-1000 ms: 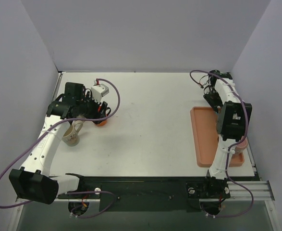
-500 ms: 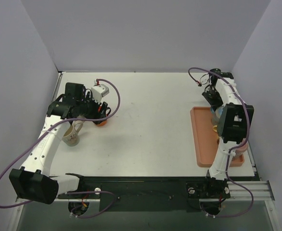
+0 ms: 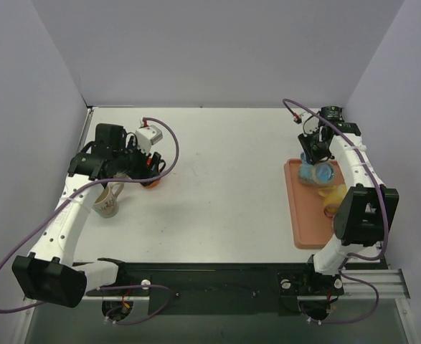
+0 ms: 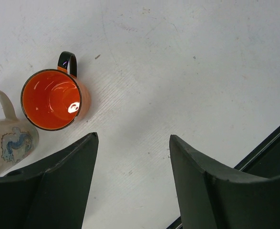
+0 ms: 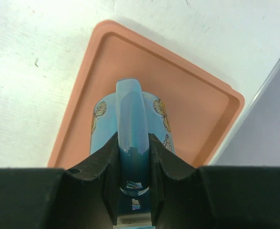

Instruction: Turn the mug right side up

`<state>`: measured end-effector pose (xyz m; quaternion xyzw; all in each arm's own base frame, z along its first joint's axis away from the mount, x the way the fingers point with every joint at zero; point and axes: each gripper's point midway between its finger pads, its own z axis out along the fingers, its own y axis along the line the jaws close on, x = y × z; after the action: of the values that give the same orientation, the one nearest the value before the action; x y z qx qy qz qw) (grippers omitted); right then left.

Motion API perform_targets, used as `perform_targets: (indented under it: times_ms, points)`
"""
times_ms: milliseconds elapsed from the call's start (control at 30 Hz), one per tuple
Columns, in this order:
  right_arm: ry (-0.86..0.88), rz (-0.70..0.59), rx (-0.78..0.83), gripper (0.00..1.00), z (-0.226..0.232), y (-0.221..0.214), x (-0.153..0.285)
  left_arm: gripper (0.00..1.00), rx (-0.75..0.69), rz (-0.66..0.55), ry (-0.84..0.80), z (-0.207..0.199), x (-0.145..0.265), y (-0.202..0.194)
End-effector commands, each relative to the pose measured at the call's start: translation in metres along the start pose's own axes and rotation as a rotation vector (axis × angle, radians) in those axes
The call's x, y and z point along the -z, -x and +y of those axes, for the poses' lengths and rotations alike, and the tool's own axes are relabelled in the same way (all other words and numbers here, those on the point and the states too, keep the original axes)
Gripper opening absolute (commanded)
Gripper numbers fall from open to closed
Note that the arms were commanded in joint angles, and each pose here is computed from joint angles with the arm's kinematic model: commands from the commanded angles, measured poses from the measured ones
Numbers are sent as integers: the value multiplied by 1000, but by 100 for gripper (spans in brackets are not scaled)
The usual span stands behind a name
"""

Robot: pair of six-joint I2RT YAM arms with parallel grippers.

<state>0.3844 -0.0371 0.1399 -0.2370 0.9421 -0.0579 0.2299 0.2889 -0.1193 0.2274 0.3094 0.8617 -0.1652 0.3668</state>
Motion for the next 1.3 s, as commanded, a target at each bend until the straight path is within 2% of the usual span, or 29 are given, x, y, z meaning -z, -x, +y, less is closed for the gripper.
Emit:
perform_targets:
  times_ms: [0, 100, 200, 333, 467, 533, 667, 700, 833, 1100, 1233, 1267]
  points:
    - [-3, -280, -82, 0, 6, 47, 46, 72, -28, -91, -75, -16, 5, 17]
    - [-25, -449, -35, 0, 28, 76, 90, 78, -27, -113, -134, -26, 5, 22]
    - [-38, -552, 41, 0, 59, 94, 126, 80, -40, -136, -239, -44, 14, 34]
    - [86, -816, 34, 0, 117, 128, 185, 82, -30, -208, -404, -74, 38, 58]
    - [233, -1042, 51, 0, 175, 144, 244, 85, -15, -319, -549, -101, 67, 86]
    - [344, -1119, 75, 0, 208, 147, 269, 87, -6, -368, -590, -109, 78, 97]
    - [526, -1238, 67, 0, 242, 156, 313, 88, 17, -428, -728, -131, 103, 112]
    - [611, -1250, 30, 0, 251, 156, 325, 88, 9, -436, -773, -137, 108, 113]
    - [762, -1334, 26, 0, 277, 160, 356, 88, 11, -454, -844, -150, 119, 120]
    - [942, -1408, 58, 0, 306, 165, 388, 89, 53, -429, -915, -162, 112, 119]
    - [985, -1395, 50, 0, 315, 174, 384, 88, 52, -407, -986, -174, 108, 115]
    - [982, -1395, 48, 0, 316, 175, 381, 82, 54, -402, -996, -176, 109, 114]
